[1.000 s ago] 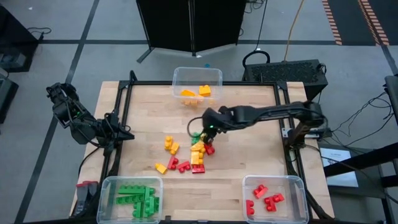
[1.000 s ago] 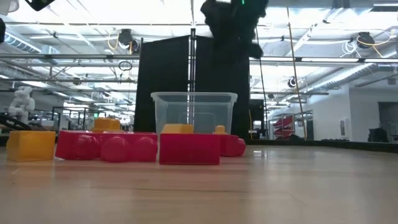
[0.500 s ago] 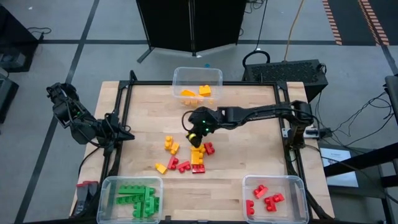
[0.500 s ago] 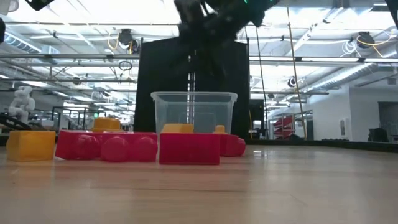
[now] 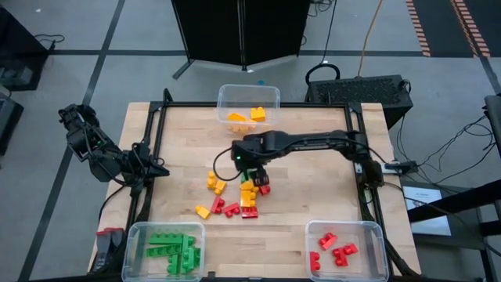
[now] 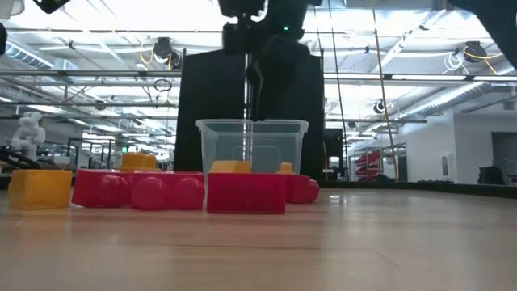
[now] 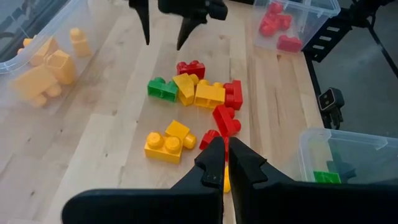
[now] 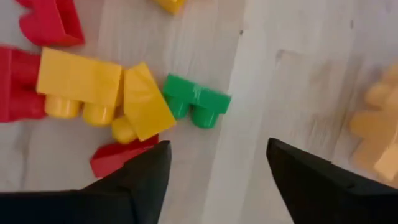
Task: Sort blocks
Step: Put the green game piece into the bottom left transparent bin
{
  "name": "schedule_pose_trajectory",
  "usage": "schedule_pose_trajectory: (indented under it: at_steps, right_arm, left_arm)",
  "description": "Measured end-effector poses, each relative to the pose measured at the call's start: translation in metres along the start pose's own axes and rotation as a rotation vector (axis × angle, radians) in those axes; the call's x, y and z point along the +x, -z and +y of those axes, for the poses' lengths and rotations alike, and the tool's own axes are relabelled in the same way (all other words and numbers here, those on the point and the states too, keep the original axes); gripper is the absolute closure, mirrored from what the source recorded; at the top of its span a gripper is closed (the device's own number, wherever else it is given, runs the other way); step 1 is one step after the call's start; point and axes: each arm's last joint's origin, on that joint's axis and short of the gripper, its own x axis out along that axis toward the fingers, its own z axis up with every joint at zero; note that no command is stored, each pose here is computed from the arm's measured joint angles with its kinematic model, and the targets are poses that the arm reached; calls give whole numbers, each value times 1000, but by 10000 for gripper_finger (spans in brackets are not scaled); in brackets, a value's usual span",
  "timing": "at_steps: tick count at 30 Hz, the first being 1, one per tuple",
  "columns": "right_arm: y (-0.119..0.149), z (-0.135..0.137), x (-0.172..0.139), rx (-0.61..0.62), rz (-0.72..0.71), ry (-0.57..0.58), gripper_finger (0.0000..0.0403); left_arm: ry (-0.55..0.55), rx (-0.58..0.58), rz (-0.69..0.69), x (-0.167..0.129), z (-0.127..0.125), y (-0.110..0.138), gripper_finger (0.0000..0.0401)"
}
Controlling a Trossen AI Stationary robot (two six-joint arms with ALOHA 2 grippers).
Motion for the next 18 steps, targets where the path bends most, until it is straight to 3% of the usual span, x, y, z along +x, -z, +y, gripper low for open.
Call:
schedule_pose_trajectory:
  at_steps: [5,12,18]
  right_arm:
    - [-12,1,20,-219,35,3,116]
    - [-13,1,44,-538,91,11,121]
    - [-12,3,62,-720,119,-17,123]
  left_arm:
    - [-1,-6,0,0,0,0,398]
    - [-2,-7,-1,0,0,0,398]
    - [-5,-9,-3,0,0,0,398]
